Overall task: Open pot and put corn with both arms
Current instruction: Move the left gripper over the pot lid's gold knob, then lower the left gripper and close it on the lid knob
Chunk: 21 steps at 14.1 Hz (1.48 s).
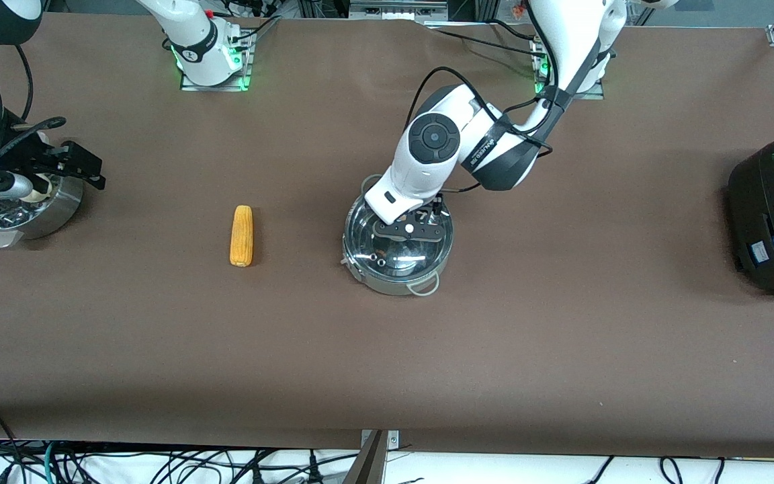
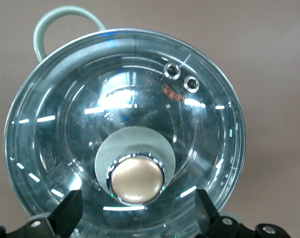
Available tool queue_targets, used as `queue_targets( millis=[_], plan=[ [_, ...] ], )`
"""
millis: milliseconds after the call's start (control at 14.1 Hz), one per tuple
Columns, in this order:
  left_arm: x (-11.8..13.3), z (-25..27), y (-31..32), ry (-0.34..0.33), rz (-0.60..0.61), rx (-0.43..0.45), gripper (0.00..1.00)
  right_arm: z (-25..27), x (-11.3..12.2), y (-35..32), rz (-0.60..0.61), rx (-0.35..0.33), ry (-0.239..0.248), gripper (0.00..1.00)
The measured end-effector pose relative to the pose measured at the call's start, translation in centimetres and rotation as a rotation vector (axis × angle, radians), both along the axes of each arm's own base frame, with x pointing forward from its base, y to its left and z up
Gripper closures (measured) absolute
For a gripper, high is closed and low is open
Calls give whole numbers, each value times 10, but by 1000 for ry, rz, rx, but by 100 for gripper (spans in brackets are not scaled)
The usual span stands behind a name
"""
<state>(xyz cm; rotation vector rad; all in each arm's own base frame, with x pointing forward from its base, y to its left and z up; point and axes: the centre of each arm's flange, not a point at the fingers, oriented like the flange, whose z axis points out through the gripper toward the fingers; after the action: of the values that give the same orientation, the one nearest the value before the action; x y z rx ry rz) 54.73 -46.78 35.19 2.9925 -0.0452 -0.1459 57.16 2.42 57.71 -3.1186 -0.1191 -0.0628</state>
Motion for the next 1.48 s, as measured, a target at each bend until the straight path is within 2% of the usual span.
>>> queue_targets(
  millis=[283,354,495,990,1061,1273,1485],
  plan=[
    [5,-2,3,-39,-17,30,2,0,0,0,-1,0,0,0],
    [5,-2,4,-42,-19,33,6,0,0,0,-1,0,0,0],
    [5,-2,4,-45,-21,36,11,0,0,0,-1,0,0,0],
    [-1,-3,-3,-44,-34,37,15,0,0,0,-1,0,0,0],
    [-1,-4,-4,-44,-35,37,21,0,0,0,-1,0,0,0],
    [-1,-3,-5,-47,-36,34,50,0,0,-1,-2,0,0,0],
    [-1,-3,-5,-48,-36,35,50,0,0,0,-2,0,0,0]
  ],
)
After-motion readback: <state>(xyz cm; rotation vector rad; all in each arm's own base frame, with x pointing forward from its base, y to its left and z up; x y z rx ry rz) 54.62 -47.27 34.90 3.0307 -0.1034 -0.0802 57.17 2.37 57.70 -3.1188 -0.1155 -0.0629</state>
